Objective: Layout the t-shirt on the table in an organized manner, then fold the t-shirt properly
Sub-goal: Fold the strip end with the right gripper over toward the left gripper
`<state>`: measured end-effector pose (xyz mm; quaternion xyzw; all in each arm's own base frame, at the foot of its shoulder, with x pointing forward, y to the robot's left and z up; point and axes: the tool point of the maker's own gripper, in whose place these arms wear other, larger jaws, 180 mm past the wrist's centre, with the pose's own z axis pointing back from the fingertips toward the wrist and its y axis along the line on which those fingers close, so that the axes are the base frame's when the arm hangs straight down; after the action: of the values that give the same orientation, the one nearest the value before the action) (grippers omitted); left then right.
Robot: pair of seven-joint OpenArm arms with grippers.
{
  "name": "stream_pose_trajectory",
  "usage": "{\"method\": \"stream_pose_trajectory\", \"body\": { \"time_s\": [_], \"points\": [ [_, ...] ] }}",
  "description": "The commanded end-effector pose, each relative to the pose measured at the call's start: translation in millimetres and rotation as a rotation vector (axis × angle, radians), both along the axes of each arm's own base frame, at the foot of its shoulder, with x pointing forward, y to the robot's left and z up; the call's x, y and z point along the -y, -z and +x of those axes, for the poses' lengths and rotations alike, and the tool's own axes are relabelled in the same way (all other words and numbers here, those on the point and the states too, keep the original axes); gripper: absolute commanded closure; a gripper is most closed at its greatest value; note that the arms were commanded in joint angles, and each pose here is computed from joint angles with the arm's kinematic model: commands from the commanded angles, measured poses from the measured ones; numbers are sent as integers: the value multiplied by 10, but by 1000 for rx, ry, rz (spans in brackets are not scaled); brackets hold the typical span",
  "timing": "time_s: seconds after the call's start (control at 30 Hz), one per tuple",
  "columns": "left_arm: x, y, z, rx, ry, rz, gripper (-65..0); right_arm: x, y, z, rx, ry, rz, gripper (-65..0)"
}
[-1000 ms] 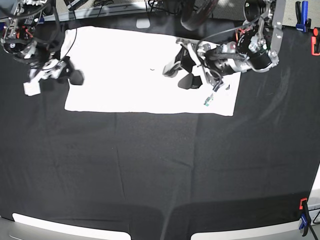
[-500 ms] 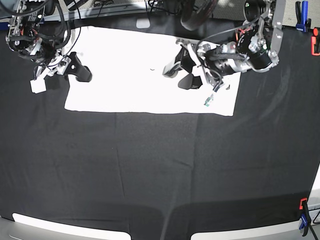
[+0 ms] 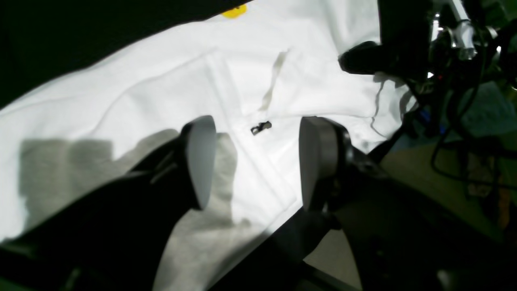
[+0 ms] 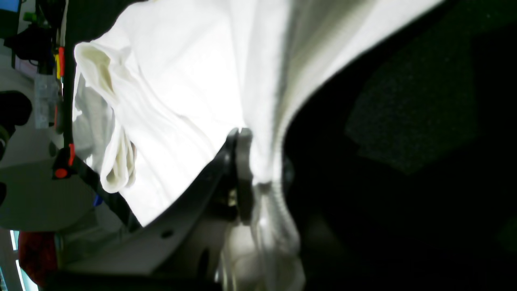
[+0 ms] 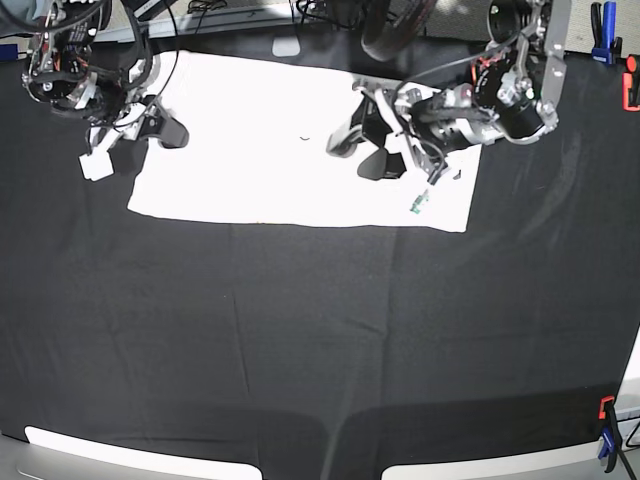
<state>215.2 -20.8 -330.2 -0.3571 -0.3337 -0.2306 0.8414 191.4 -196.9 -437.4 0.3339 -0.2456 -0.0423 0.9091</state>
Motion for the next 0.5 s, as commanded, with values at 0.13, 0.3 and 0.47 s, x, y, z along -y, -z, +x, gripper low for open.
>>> {"method": "stream_pose_trajectory", "body": {
  "time_s": [0.13,0.3,0.47],
  "points": [
    [20,-123,56,37,-7,-32,-307,69,-138,294,39,-33,-51,0],
    [19,-122,56,37,-7,-31,-307,344,-361,579,104,-40,-124,0],
    [20,-122,55,36,-7,-32,-307,813,-660,791,171,14,-215,0]
  ]
}}
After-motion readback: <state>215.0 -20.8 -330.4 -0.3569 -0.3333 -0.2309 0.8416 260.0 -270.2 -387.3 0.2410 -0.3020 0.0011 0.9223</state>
